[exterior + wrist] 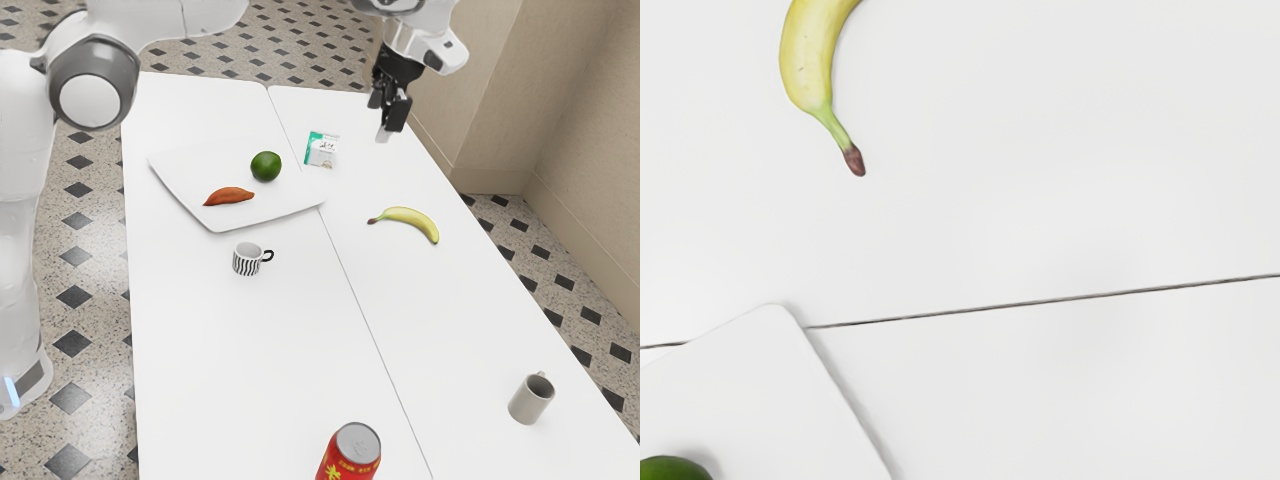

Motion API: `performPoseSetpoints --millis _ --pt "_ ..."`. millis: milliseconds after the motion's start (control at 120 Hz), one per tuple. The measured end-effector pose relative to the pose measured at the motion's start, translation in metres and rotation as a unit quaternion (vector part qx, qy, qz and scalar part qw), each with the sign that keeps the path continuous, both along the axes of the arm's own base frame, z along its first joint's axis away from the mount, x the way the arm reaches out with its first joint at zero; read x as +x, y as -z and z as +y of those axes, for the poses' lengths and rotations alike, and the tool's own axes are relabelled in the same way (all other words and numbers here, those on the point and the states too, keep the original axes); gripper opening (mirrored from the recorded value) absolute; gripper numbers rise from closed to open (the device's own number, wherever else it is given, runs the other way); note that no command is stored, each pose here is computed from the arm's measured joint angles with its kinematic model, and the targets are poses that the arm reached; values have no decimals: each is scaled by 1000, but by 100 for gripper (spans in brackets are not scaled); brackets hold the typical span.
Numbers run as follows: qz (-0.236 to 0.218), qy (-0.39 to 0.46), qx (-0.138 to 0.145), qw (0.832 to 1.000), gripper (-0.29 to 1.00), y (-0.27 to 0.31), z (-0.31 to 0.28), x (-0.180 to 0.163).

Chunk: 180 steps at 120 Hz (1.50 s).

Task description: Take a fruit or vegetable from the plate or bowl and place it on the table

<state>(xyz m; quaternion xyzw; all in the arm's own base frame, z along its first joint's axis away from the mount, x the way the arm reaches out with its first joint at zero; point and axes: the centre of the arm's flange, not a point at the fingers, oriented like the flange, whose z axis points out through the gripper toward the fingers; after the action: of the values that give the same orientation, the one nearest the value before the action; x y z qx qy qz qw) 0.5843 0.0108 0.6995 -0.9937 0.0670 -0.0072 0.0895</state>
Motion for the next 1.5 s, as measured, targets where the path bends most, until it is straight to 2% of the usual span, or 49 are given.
performPoseSetpoints --millis 133,300,408,583,725,867,1042,1192,1283,1383,1500 --pt "11 0 -6 1000 70 13 4 6" --pt "33 -8 -39 999 70 36 14 12" --pt "55 -17 -52 997 70 55 13 9" --pt "83 -74 -61 992 70 83 58 0" --pt "89 -101 -56 989 70 93 76 -24" --pt "69 -123 -52 989 70 89 92 -40" --pt "33 -143 -34 989 70 66 110 -45" --pt "21 -150 -25 988 70 67 116 -42" --pt "35 -149 -30 988 70 89 111 -40" --pt "53 -147 -47 987 70 113 107 -39" --pt "53 -161 -45 984 70 130 112 -74"
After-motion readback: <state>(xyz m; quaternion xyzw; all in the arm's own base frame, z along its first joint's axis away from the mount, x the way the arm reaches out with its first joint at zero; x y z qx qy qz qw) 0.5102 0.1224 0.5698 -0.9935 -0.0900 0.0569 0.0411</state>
